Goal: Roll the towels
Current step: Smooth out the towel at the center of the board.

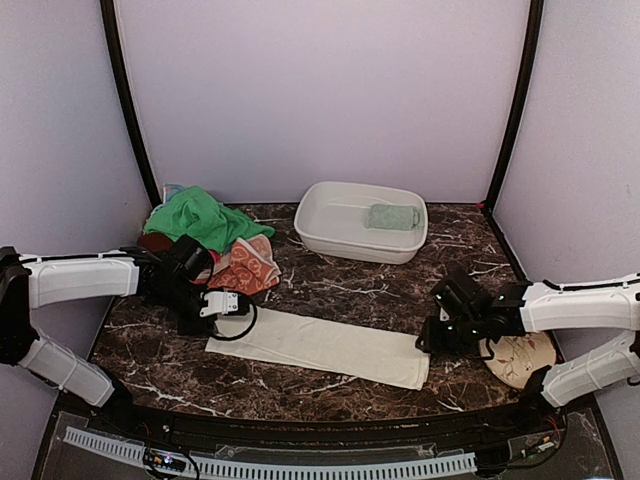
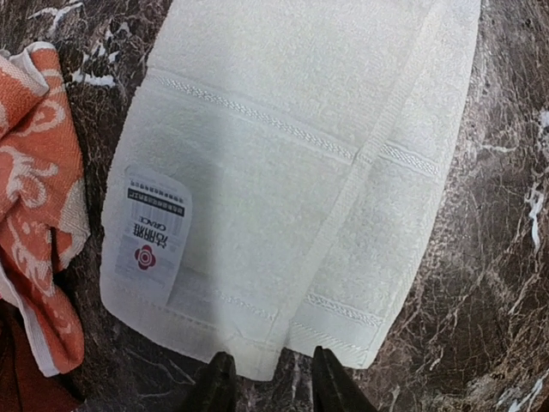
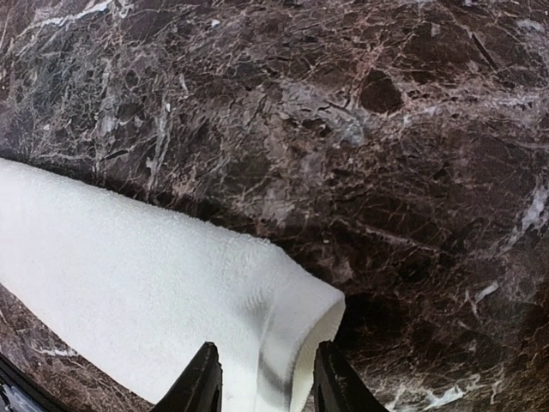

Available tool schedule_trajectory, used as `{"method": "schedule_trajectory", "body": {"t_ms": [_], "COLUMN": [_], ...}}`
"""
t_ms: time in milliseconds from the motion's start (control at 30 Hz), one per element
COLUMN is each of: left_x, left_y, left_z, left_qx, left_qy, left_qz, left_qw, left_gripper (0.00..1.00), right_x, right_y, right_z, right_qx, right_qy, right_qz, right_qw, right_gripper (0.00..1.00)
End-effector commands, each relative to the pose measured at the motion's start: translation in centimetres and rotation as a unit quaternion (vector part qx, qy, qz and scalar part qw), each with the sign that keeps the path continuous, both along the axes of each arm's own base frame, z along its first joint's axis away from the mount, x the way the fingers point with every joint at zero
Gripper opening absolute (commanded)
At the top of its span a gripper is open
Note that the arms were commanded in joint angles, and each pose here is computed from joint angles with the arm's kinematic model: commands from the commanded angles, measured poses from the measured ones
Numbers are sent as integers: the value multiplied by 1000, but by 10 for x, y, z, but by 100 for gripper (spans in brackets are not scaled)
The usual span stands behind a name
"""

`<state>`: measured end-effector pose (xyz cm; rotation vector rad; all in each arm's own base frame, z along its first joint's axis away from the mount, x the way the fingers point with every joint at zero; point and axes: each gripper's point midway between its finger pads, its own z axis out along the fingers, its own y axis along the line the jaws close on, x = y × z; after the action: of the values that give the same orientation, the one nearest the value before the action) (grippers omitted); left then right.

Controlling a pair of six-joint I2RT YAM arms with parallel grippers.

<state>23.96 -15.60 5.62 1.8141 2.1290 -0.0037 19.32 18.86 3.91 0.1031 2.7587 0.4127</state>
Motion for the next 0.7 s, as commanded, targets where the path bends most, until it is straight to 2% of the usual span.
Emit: {"method": "schedule_trajectory", "body": {"t_ms": [0,200,500,600,667], "left_x": [-4,-3,-1,5,8], "left_y": [2,2,2,1,0], "left_z": [-8,-9,-14,-15,-13], "left_qx": [10,11,13,13,12], "left_qy": [1,2,-9,-21,-25], "left_qz": [-9,-10,-13,-6,-4], "left_qw": [1000,1000,1000,1000,1000], "left_gripper": [32,30,29,20,13], "right_x": [1,2,9,13,16], "right_y": [2,5,6,5,3], "right_z": [5,0,3,5,8], "right_qx": [39,43,46,47,45], "right_qy": [-11,-8,-24,-28,-31], "right_qz": [-24,-22,-30,-35,-38], "right_qw": [999,999,998,998,998], "right_gripper": [35,30,11,1,0]}}
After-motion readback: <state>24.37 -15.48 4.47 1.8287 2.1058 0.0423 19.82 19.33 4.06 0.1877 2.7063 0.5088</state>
